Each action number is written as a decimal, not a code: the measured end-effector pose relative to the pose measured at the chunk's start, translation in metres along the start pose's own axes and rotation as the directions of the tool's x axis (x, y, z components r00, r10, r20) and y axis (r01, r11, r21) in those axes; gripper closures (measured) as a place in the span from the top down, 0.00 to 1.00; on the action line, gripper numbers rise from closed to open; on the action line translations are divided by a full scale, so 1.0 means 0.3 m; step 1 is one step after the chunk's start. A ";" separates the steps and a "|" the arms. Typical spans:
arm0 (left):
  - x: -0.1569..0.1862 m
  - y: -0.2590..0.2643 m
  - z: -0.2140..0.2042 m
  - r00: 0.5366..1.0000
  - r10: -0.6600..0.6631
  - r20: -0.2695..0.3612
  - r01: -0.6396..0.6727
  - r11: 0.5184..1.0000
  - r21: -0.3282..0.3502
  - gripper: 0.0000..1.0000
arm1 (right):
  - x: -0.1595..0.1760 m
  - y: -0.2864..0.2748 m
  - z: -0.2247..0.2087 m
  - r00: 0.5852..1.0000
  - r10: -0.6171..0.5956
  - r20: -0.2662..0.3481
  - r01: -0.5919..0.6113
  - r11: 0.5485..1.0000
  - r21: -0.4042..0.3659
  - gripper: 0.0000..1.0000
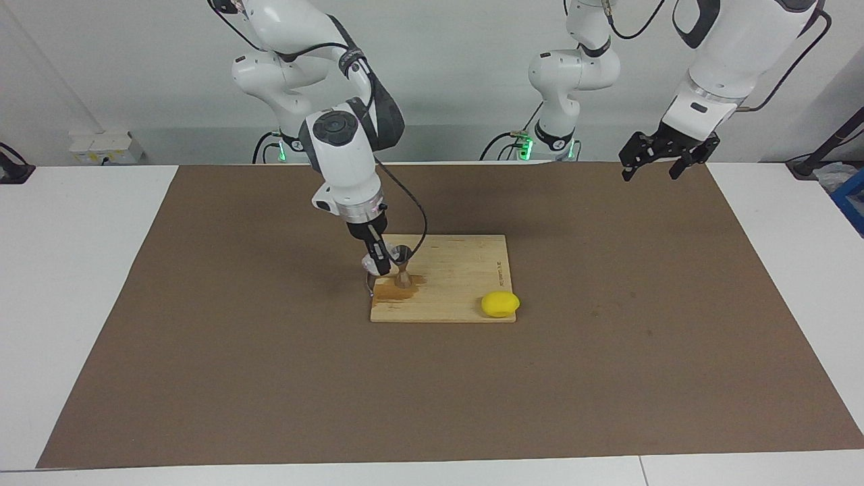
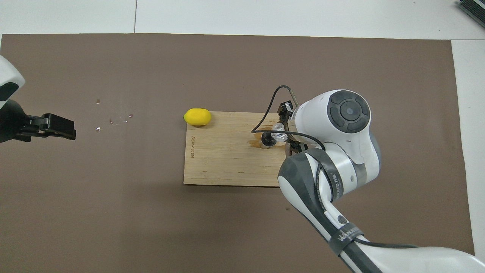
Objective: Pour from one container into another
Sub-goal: 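Tilt the glass cup with the right gripper over the metal cup, then carry the glass cup back with the right gripper to its spot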
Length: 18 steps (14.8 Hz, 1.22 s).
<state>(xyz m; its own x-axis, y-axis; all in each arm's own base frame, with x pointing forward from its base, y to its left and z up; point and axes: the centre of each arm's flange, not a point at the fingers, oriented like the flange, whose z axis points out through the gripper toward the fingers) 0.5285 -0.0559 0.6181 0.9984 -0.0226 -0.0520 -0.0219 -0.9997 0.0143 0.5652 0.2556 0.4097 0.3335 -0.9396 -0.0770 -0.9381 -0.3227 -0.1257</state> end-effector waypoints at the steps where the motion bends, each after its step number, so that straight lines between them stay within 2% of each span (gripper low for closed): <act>1: 0.000 0.000 0.000 1.000 0.000 0.000 0.000 1.000 0.000 1.00 | 0.000 0.000 0.000 1.000 0.000 0.000 0.000 1.000 0.000 0.51; 10: 0.000 0.000 0.000 1.000 0.000 0.000 0.000 1.000 0.000 1.00 | 0.034 -0.003 0.000 1.000 0.025 0.003 -0.025 1.000 0.000 0.51; 14: 0.000 0.000 0.000 1.000 0.000 0.000 0.000 1.000 0.000 1.00 | 0.062 -0.006 -0.001 0.990 0.112 0.084 -0.112 0.994 -0.007 0.51; 18: 0.000 0.000 0.000 1.000 0.000 0.000 0.000 1.000 0.000 1.00 | 0.125 -0.010 -0.003 0.975 0.182 0.129 -0.182 0.983 -0.013 0.51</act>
<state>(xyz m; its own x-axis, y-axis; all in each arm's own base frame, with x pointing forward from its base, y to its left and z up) 0.5285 -0.0559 0.6181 0.9984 -0.0225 -0.0520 -0.0218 -0.9997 0.0143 0.5804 0.2213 0.4081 0.1661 -0.9599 -0.2257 -0.9843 -0.1476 -0.0967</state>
